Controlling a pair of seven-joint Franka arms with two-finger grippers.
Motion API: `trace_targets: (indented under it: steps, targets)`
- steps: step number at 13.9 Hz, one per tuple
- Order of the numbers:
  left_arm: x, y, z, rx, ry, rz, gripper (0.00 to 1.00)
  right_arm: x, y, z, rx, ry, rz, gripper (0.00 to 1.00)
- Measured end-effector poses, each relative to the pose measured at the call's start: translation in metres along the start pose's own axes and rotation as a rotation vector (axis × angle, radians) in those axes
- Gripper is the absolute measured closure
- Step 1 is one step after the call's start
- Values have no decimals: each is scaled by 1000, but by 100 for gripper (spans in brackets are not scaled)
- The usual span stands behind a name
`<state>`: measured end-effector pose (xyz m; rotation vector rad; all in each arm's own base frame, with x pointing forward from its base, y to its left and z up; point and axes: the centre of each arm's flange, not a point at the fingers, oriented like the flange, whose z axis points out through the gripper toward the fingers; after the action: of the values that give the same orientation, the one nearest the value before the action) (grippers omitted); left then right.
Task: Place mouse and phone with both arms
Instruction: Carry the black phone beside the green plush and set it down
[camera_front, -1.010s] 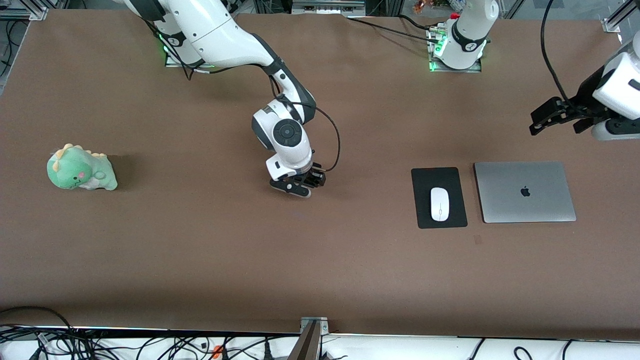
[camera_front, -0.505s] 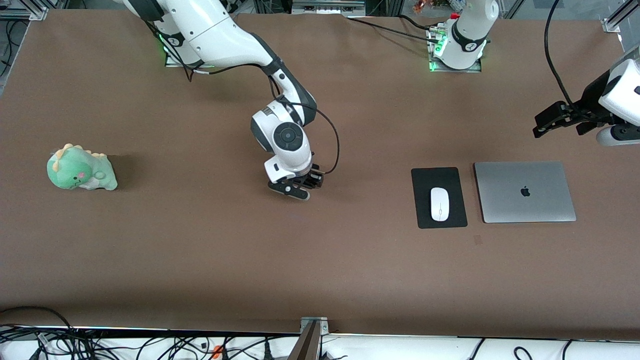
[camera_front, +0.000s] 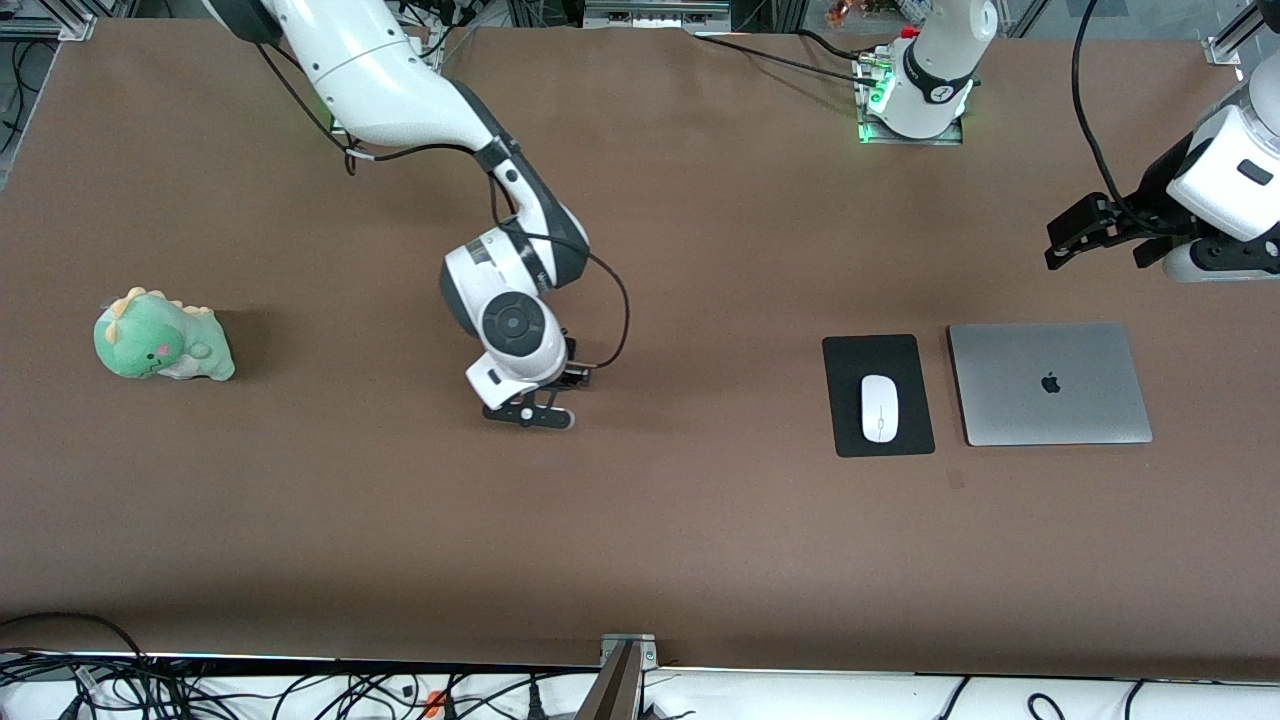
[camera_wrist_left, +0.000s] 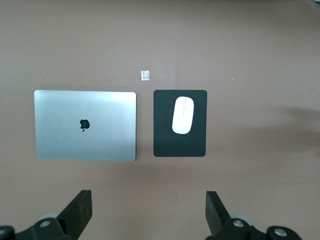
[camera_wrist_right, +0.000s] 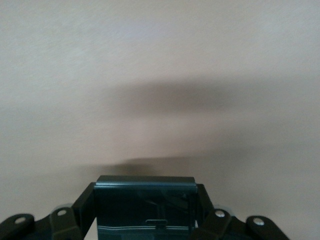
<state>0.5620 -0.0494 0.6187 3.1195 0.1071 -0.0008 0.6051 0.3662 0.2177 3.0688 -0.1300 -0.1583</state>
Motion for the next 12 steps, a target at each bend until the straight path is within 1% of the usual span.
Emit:
trace_targets:
  steps: [3, 5, 7, 10, 12]
  targets:
    - [0, -3, -1, 1, -1, -6, 0, 13, 67, -6, -24, 6, -62, 19]
    - [-2, 2, -3, 1, 2, 4, 0, 16, 129, -2, -22, 27, -88, 19]
    - [-4, 10, -5, 3, 4, 16, 0, 11, 201, 8, -18, 49, -87, 19]
    - [-6, 16, -6, 4, 4, 21, 0, -2, 299, 18, -19, 46, -75, 19]
    - [-6, 16, -6, 4, 4, 21, 0, -8, 352, 22, -9, 74, -63, 19]
